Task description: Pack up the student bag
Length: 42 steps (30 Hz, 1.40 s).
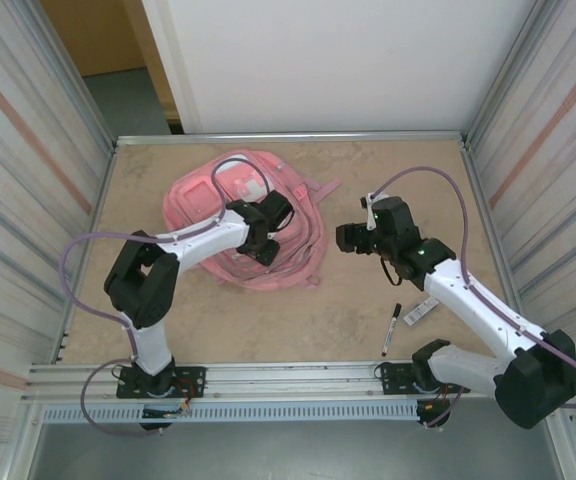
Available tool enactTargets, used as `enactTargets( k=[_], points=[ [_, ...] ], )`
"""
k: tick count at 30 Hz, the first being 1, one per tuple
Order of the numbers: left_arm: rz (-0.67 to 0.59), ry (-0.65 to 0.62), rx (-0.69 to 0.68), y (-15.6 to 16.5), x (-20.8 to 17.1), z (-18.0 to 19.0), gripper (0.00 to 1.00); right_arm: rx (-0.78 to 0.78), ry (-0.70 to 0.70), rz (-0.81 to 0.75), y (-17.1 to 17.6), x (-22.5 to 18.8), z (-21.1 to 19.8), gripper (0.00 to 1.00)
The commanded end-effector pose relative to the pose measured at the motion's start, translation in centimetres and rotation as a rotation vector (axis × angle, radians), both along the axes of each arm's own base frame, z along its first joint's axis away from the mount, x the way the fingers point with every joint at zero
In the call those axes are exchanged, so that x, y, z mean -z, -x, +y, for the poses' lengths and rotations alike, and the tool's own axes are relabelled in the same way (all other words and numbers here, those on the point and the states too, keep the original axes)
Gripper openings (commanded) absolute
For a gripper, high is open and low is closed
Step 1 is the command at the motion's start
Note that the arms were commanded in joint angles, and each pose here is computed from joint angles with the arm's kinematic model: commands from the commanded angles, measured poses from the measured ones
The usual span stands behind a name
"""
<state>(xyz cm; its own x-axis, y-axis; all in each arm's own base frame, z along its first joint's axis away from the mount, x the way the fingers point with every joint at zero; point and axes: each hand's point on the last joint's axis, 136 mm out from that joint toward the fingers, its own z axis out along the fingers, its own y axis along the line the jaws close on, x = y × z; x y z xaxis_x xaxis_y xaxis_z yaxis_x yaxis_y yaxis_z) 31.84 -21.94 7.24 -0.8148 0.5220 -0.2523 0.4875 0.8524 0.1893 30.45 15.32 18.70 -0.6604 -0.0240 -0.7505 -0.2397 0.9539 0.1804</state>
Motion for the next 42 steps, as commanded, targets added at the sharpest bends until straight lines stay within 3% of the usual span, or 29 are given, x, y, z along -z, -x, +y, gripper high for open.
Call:
enactTargets(
  k=[1,4,6,9,12,20,25,30,35,38,42],
  points=[
    [-0.003,-0.035,0.011,-0.3,-1.0,0.6,0.25,0.021,-0.015,-0.016,0.4,-0.7,-0.6,0.81],
    [-0.021,-0.049,0.066,-0.3,-2.0,-0.4,0.0,0.014,-0.026,-0.026,0.3,-0.6,-0.5,0.81],
    [-0.068,-0.05,0.112,-0.1,-4.0,-1.3,0.0,-0.07,-0.066,-0.001,0.8,-0.6,1.2,0.79],
    [-0.158,-0.016,0.171,-0.1,-8.1,-2.4,0.0,-0.362,-0.123,-0.007,2.9,-1.1,5.7,0.72],
    [-0.24,0.031,0.187,0.0,-12.2,-2.1,0.0,-0.555,-0.026,-0.125,4.0,-0.5,9.1,0.72],
    [-0.263,0.128,0.214,0.7,-15.3,-1.0,0.0,-0.736,-0.013,0.045,4.2,1.9,13.8,0.75],
    [-0.243,0.177,0.21,1.2,-15.8,-1.3,0.0,-0.903,-0.029,-0.015,7.6,2.2,16.4,0.75],
    [-0.212,0.224,0.196,1.9,-15.5,-1.6,0.0,-0.877,-0.102,0.01,8.7,2.0,16.9,0.67],
    [-0.186,0.26,0.175,2.4,-15.0,-1.9,0.0,-0.776,-0.121,0.067,7.6,3.1,17.5,0.52],
    [-0.18,0.277,0.179,2.6,-15.0,-2.1,0.0,-0.727,-0.118,0.063,6.9,3.7,18.3,0.5],
    [-0.172,0.292,0.175,2.9,-14.9,-2.2,0.0,-0.783,-0.138,0.094,7.4,3.9,20.2,0.46]
  ],
)
